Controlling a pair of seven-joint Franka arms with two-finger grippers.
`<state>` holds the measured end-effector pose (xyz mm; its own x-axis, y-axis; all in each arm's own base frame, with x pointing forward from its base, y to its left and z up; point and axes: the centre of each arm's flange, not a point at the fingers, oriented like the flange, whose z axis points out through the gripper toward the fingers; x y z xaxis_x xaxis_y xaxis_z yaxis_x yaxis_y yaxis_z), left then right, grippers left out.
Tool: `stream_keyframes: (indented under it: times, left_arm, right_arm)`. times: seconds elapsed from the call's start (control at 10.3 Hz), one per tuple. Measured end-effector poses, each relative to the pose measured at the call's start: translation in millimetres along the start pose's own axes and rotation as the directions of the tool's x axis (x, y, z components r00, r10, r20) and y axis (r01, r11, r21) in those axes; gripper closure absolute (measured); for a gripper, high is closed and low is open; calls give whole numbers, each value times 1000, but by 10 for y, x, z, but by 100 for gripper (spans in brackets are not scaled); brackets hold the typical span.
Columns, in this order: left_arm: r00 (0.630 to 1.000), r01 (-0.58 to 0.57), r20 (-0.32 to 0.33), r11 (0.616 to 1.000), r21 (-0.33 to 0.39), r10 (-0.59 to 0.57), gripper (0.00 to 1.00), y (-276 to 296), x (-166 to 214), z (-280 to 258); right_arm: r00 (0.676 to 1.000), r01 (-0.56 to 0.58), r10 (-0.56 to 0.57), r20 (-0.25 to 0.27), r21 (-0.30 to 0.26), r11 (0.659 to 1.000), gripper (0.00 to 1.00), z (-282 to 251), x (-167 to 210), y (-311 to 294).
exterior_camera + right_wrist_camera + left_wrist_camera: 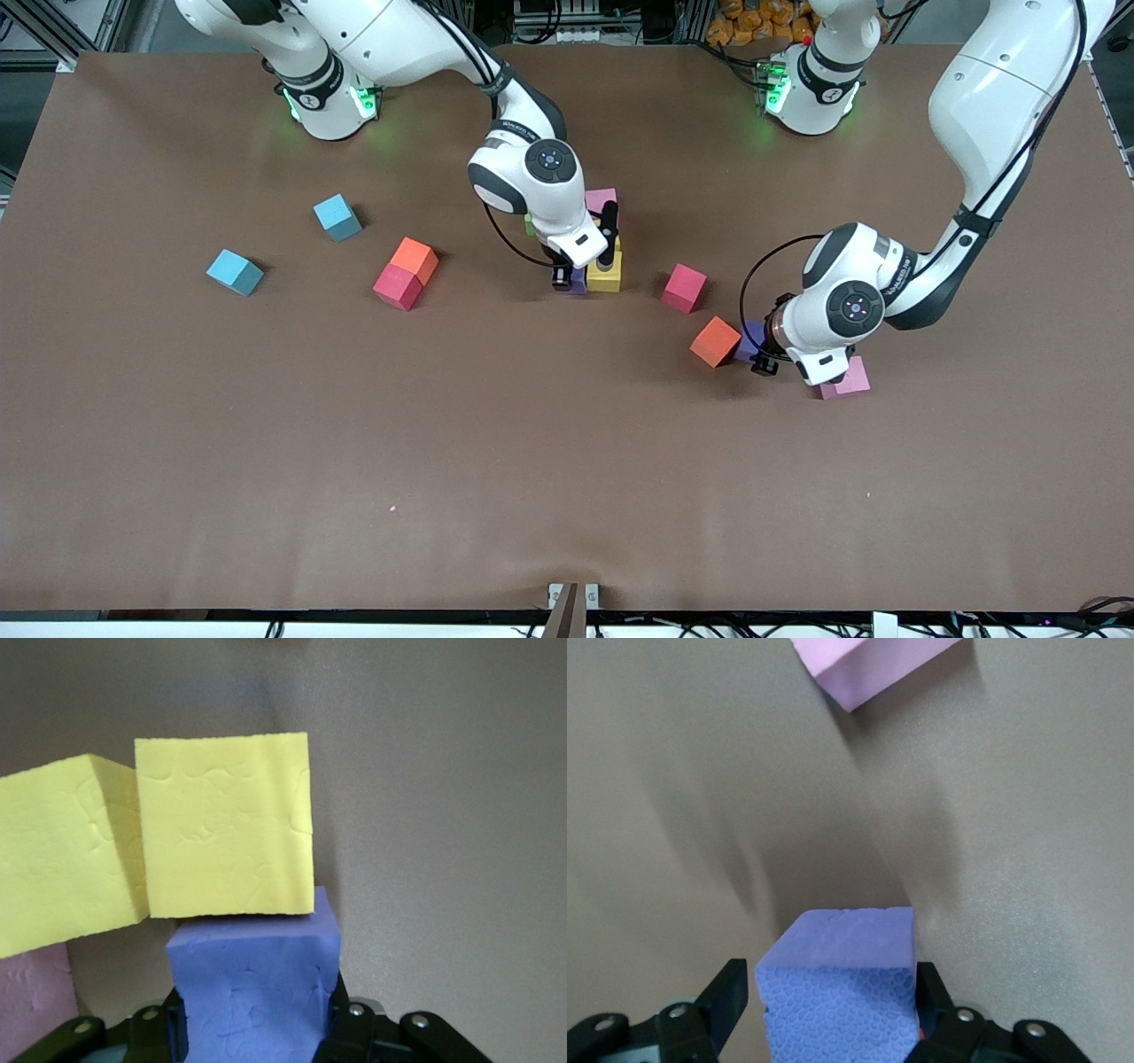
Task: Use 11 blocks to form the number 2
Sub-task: 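Place lavender below yellow with the right gripper while the left gripper grasps purple, then carry the purple cube with the left gripper while the right gripper reaches pink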
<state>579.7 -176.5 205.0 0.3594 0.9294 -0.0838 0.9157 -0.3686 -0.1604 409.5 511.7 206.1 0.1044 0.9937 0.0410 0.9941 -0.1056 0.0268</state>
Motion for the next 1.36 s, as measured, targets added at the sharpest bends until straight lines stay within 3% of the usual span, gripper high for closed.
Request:
stream_keyframes:
  times: [0.19, 0.29, 0.49, 0.58, 0.78, 1.16, 1.36]
  left_arm:
    - [1000, 0, 2, 1000, -3, 0, 22, 13, 0, -1]
    - [1000, 0, 2, 1000, -5, 0, 30, 17, 0, -3]
    - [1000, 3, 2, 1000, -15, -3, 37, 41, 13, -36]
    - [1000, 9, 2, 1000, -26, -9, 39, 72, 45, -86]
    - [1000, 26, -2, 998, -59, -26, 44, 164, 145, -252]
    - [999, 38, -18, 996, -80, -40, 44, 330, 210, -681]
    - [1000, 22, -16, 995, -96, -24, 44, 403, 88, -922]
  right_arm:
    - [1000, -2, 2, 0, -1, 1000, 42, 1, 0, 0]
    - [1000, -5, 5, -6, -3, 1000, 36, 17, 3, 4]
    - [999, -11, 11, -35, -12, 1000, 4, 96, 9, 32]
    - [999, -14, 13, -38, -13, 1000, 0, 117, 6, 43]
    - [999, -17, 17, -42, -16, 1000, 0, 98, 19, 60]
    - [999, -20, 18, -48, -40, 999, 0, -125, 38, 117]
    - [999, -28, 27, -18, -45, 999, 0, -441, 15, 133]
